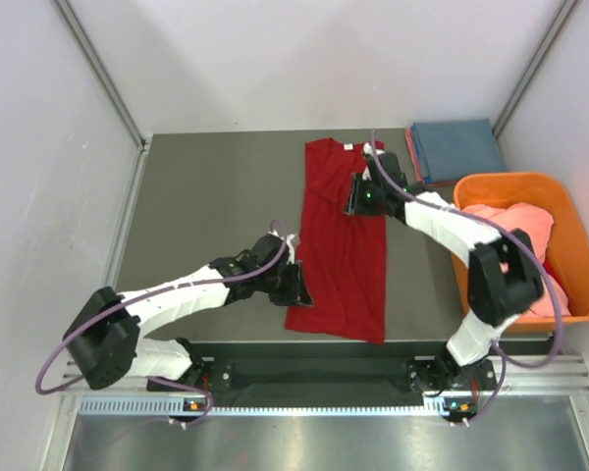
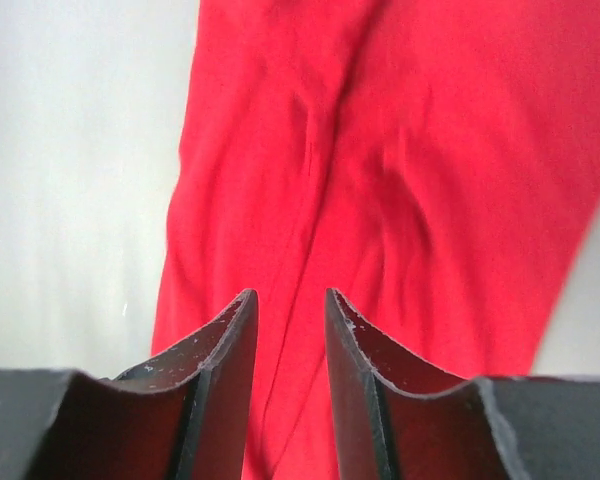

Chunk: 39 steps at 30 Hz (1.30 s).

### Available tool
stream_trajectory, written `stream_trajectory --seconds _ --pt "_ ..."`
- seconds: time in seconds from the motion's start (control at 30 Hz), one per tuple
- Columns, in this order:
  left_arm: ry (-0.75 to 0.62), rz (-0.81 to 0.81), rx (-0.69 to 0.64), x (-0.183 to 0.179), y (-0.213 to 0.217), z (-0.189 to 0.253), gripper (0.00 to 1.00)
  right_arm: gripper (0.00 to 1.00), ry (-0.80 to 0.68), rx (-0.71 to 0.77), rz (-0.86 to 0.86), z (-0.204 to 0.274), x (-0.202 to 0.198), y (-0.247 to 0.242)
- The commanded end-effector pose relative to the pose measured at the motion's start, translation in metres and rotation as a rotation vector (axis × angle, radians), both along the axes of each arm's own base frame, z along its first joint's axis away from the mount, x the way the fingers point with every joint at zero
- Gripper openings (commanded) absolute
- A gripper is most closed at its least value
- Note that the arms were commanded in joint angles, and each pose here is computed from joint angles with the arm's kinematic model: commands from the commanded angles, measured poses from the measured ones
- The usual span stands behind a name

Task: Fold and stack the t-shirts
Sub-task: Fold the tshirt

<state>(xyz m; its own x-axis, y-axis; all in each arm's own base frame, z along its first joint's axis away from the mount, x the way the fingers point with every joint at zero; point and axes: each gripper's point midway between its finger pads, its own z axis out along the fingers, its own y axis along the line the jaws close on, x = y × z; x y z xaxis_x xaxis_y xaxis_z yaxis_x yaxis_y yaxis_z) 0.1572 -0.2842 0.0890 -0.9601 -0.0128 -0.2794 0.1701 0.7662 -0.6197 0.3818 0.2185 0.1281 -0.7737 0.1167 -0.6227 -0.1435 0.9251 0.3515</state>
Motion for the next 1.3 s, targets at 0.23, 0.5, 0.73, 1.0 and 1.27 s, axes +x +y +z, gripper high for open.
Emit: stream_trajectory --seconds 0.23,0.5,0.73,1.0,1.27 --pt "-0.095 -0.097 -0.125 0.007 -0.063 0.008 0.29 0.34 -0.044 0.015 0.181 -0.016 0.093 0.034" --pt "-0.118 -0.148 -0.121 0.002 -0.084 -0.005 0.29 0.36 0.007 -0.003 0.213 -0.046 0.101 0.039" --pt "-0.095 -0.155 -0.058 -0.003 -0.085 -0.031 0.28 0.38 0.015 -0.019 0.202 -0.053 0.102 0.037" --pt "-0.097 -0.142 0.033 -0.008 -0.075 -0.054 0.27 0.38 0.027 -0.049 0.195 -0.061 0.109 0.035" --pt "-0.074 -0.128 0.078 -0.015 -0.063 -0.071 0.26 0.37 0.053 -0.062 0.179 -0.072 0.109 0.032"
